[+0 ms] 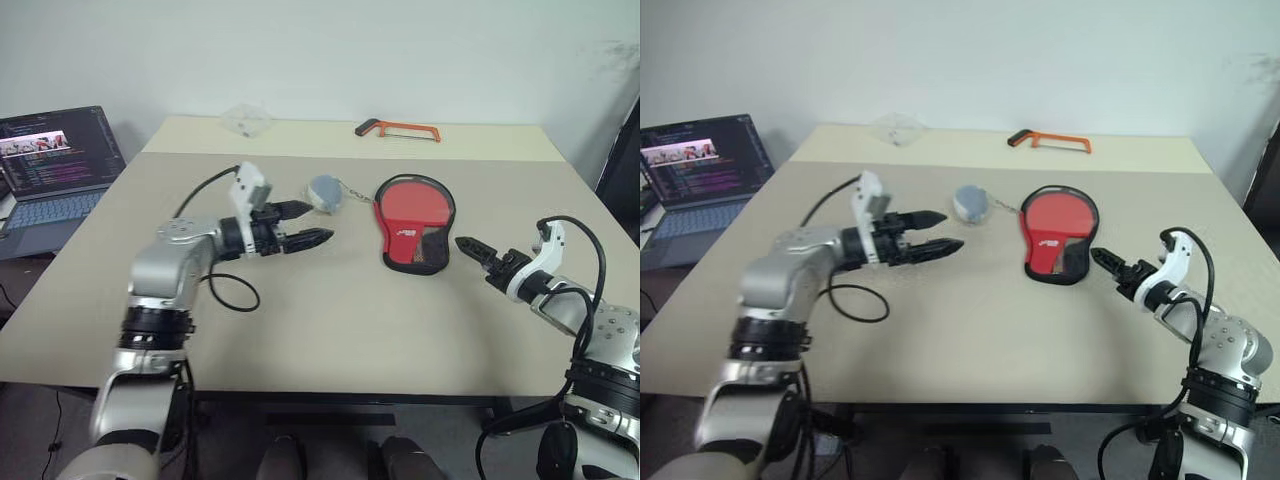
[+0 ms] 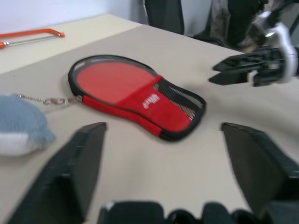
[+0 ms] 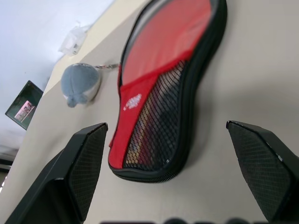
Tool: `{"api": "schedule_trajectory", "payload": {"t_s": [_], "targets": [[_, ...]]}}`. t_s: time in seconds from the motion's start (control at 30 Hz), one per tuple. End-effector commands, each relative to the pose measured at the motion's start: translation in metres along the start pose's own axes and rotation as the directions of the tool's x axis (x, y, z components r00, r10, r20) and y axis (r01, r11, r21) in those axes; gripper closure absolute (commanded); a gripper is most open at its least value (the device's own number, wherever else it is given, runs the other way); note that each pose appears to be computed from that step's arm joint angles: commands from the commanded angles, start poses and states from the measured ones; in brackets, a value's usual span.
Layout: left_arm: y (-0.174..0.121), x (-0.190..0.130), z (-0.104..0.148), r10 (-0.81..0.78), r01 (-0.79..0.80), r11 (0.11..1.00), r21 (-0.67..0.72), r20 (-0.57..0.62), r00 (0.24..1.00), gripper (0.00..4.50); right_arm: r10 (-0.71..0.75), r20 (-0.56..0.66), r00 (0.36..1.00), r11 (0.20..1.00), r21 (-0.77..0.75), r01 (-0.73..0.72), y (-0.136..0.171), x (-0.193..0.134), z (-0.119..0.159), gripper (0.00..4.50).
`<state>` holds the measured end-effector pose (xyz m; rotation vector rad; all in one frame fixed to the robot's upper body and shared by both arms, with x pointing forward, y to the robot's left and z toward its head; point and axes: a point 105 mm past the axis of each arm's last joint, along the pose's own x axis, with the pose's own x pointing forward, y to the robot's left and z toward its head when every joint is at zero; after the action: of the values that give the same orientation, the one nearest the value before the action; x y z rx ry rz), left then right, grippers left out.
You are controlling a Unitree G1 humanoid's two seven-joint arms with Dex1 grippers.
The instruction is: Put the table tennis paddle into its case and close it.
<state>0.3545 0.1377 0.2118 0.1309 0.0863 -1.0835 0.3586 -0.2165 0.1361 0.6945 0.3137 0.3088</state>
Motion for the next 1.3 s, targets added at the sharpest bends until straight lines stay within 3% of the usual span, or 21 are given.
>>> {"api": "schedule_trajectory", "payload": {"t_s": [0.03,0.37,0.63,1.1,1.2,1.3], "targets": [[-0.006,-0.021,0.003,-0.006,0.006,1.000,0.014,-0.014,1.000,0.04,0.042,0.003,0.999,0.998,0.040,-0.042,0.007,0.006,-0.006,0.00],[-0.024,-0.030,-0.016,0.044,-0.038,0.997,0.064,-0.089,0.995,0.04,0.101,-0.086,0.991,0.992,0.086,-0.094,0.024,0.039,-0.033,0.00],[-0.029,-0.034,-0.020,0.080,-0.074,0.996,0.053,-0.115,0.990,0.04,0.167,-0.110,0.980,0.983,0.099,-0.157,0.043,0.055,-0.039,0.00],[-0.032,-0.032,-0.021,0.109,-0.104,0.993,0.047,-0.107,0.988,0.04,0.153,-0.111,0.982,0.982,0.126,-0.139,0.047,0.079,-0.045,0.00],[-0.032,-0.032,-0.022,0.109,-0.105,0.993,0.048,-0.109,0.988,0.00,0.150,-0.113,0.982,0.982,0.129,-0.135,0.048,0.082,-0.047,0.65],[-0.032,-0.032,-0.023,0.110,-0.106,0.993,0.048,-0.109,0.988,0.00,0.142,-0.116,0.983,0.983,0.129,-0.127,0.046,0.083,-0.049,1.70]]}}
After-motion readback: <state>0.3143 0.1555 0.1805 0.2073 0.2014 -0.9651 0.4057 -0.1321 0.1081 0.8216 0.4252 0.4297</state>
